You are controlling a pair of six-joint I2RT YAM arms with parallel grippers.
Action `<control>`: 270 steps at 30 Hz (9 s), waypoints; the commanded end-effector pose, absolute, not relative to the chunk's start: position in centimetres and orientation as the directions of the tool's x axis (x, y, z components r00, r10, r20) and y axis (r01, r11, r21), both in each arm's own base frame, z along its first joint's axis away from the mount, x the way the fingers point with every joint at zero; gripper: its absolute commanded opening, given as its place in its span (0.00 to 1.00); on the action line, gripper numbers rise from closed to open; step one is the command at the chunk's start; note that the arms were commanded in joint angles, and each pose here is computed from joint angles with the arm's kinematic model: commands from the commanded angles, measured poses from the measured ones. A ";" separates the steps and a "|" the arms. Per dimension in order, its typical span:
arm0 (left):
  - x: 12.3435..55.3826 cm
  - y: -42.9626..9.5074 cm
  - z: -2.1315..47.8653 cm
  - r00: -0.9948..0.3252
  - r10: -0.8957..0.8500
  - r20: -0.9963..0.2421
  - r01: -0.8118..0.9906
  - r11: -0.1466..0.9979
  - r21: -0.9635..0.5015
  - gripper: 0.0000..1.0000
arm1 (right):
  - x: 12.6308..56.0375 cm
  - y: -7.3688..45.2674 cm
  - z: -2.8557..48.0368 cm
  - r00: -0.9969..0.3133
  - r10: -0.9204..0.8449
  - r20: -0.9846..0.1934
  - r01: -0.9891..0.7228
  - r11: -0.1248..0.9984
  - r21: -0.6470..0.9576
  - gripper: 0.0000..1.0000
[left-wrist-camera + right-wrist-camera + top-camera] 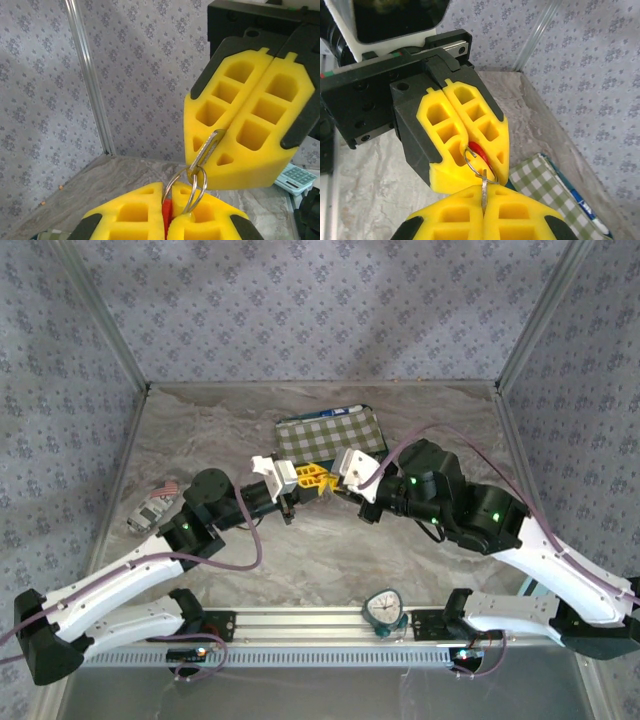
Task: Remove the keys from the keyring
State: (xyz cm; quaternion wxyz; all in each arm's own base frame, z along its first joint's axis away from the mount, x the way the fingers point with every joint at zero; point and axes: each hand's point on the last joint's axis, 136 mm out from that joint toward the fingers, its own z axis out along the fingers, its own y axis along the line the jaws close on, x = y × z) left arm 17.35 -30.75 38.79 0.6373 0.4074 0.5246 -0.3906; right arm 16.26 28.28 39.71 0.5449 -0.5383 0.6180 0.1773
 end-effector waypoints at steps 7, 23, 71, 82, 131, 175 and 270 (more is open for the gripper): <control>19.8 -28.9 42.3 0.119 -0.141 -0.983 0.866 0.498 0.034 0.00 | 14.1 28.1 37.0 0.326 -0.631 -0.704 -0.798 0.216 -0.563 0.00; 19.6 -28.9 42.3 0.109 -0.141 -0.984 0.872 0.489 0.026 0.00 | 12.8 30.1 35.2 0.404 -0.686 -0.606 -0.777 0.093 -0.623 0.00; 16.1 -29.8 43.0 0.087 -0.181 -0.980 0.951 0.307 0.028 0.00 | 12.0 35.6 31.4 0.558 -0.689 -0.462 -0.681 -0.062 -0.730 0.00; 17.2 -28.4 43.0 0.106 -0.177 -0.978 0.919 0.394 0.028 0.00 | 11.1 33.9 30.6 0.548 -0.714 -0.437 -0.698 -0.102 -0.709 0.00; 17.4 -28.7 41.7 0.078 -0.157 -0.984 0.916 0.400 0.009 0.00 | 16.1 29.0 37.8 0.363 -0.611 -0.704 -0.645 0.381 -0.662 0.00; 17.2 -28.8 41.8 0.060 -0.148 -0.987 0.928 0.372 0.000 0.00 | 9.2 35.2 30.1 0.533 -0.646 -0.547 -0.748 -0.058 -0.661 0.00; 22.9 -22.2 41.5 -0.359 -0.162 -0.919 0.777 0.493 -0.391 0.92 | 26.1 26.8 39.2 -0.193 -0.116 -0.974 -0.854 0.509 0.109 0.00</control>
